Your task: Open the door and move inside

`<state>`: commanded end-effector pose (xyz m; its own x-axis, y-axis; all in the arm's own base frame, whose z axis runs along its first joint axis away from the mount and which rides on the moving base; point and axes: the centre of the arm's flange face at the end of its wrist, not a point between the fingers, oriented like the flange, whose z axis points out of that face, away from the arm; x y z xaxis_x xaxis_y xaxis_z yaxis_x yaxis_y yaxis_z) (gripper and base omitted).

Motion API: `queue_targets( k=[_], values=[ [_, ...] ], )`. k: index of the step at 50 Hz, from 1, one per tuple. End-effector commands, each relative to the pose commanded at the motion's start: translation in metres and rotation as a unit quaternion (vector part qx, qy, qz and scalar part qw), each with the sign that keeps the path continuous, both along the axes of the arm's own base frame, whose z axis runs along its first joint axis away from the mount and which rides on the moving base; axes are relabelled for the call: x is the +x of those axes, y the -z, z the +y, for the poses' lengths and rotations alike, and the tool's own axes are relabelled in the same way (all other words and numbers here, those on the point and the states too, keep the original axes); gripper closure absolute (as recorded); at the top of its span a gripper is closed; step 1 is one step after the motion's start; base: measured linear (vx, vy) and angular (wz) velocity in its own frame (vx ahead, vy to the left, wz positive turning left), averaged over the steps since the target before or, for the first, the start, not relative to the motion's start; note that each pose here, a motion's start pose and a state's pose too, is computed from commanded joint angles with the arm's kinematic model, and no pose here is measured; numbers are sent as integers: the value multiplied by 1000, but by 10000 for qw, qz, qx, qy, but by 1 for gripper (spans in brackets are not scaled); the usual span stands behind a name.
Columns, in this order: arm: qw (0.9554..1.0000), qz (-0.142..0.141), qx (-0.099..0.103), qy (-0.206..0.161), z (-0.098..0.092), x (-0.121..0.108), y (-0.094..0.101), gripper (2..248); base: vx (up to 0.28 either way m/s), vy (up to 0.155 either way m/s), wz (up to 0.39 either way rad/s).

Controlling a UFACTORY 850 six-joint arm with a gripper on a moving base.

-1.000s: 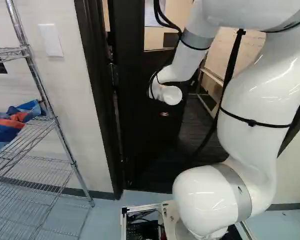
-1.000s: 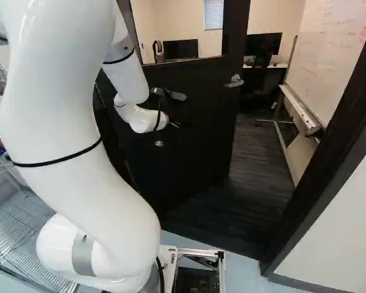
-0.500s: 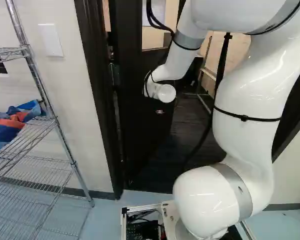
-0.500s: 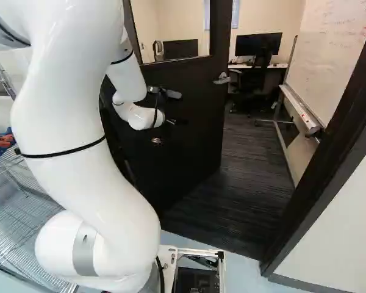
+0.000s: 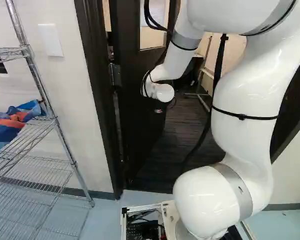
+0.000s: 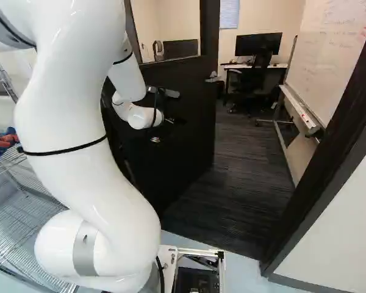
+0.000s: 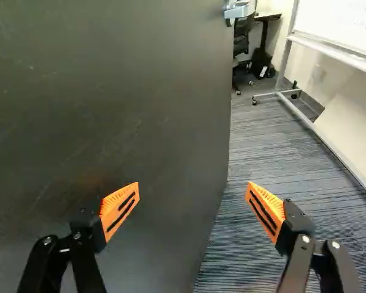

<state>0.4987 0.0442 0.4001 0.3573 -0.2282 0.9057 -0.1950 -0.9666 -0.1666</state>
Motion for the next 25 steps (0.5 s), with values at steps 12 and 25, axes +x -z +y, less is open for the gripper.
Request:
queue_targets(
  k=[12,25],
  values=[
    [9998,-20,-68,-175,7,6,0,3,0,0,0],
    [9991,-51,-147,-394,16,15,0,3,0,0,0]
  ],
)
